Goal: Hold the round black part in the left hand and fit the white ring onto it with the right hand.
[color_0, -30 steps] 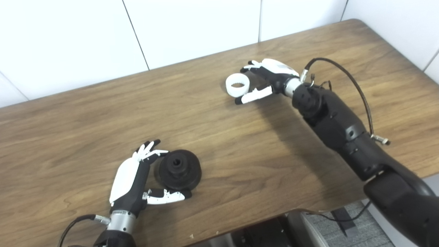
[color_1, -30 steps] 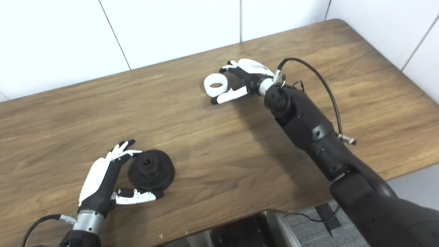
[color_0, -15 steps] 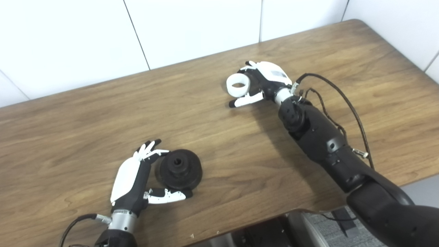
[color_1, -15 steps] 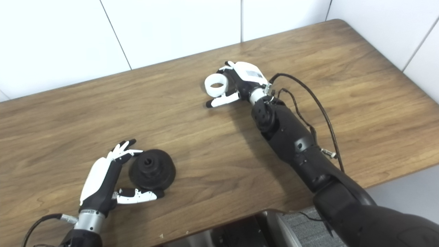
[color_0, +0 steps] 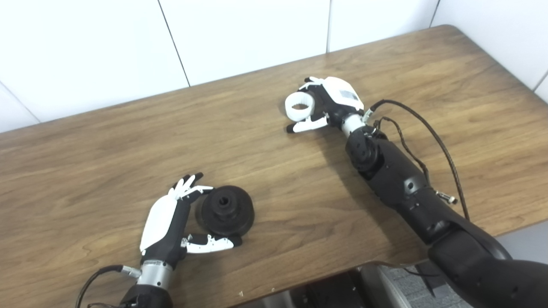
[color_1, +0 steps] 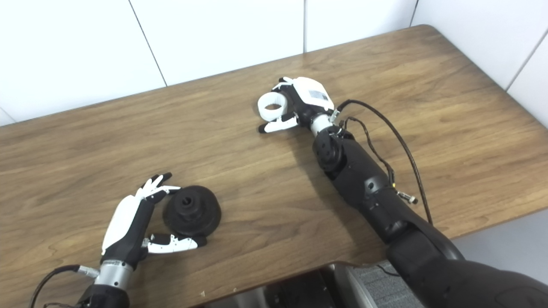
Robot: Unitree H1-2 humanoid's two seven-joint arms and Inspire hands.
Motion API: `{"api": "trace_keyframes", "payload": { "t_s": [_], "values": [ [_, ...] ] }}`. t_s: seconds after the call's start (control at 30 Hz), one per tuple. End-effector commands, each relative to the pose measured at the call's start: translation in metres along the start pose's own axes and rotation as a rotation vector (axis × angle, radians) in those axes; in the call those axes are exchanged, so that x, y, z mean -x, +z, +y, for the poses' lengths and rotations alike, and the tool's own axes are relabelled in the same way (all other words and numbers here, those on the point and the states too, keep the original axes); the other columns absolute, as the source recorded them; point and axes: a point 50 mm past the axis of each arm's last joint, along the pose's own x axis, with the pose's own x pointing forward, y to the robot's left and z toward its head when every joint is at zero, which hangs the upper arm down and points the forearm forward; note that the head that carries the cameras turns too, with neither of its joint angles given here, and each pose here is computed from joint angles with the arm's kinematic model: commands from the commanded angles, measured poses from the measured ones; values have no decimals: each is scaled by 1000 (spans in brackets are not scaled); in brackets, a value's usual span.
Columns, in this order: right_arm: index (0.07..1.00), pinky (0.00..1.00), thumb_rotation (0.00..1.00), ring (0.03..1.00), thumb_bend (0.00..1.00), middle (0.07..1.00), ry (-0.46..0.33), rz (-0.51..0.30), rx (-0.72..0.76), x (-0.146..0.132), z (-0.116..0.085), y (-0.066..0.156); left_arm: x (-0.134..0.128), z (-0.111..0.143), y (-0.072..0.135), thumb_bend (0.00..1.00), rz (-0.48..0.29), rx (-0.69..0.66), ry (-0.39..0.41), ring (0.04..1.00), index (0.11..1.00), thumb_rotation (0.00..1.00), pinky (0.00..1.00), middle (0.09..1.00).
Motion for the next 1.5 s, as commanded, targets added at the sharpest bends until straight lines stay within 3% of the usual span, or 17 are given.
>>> {"api": "trace_keyframes", "payload": {
  "t_s": [0.0,0.8,0.87,0.93,1.0,1.47],
  "values": [
    [714,921,399,929,723,908,-51,-50,14,-10,-20,8,-1,9,8,866,-31,-9,34,1000,590,260,1000,955],
    [684,898,321,901,660,891,-60,-47,21,-9,-30,-6,-2,14,8,868,-29,-14,34,1000,589,247,1000,957],
    [640,893,283,896,650,882,-70,-50,4,-8,-29,-8,-2,14,8,866,-31,-15,34,1000,588,246,1000,956],
    [522,892,178,889,539,865,-88,-52,-12,-7,-27,-9,-2,14,8,866,-30,-14,33,1000,588,239,1000,957],
    [491,902,149,883,514,841,-102,-56,-19,-6,-24,-9,-2,13,8,864,-27,-14,31,1000,589,246,1000,958],
    [486,920,142,871,511,814,-125,-77,1,-2,-19,-10,0,13,7,868,-28,-15,30,1000,590,269,1000,957]
  ]
}}
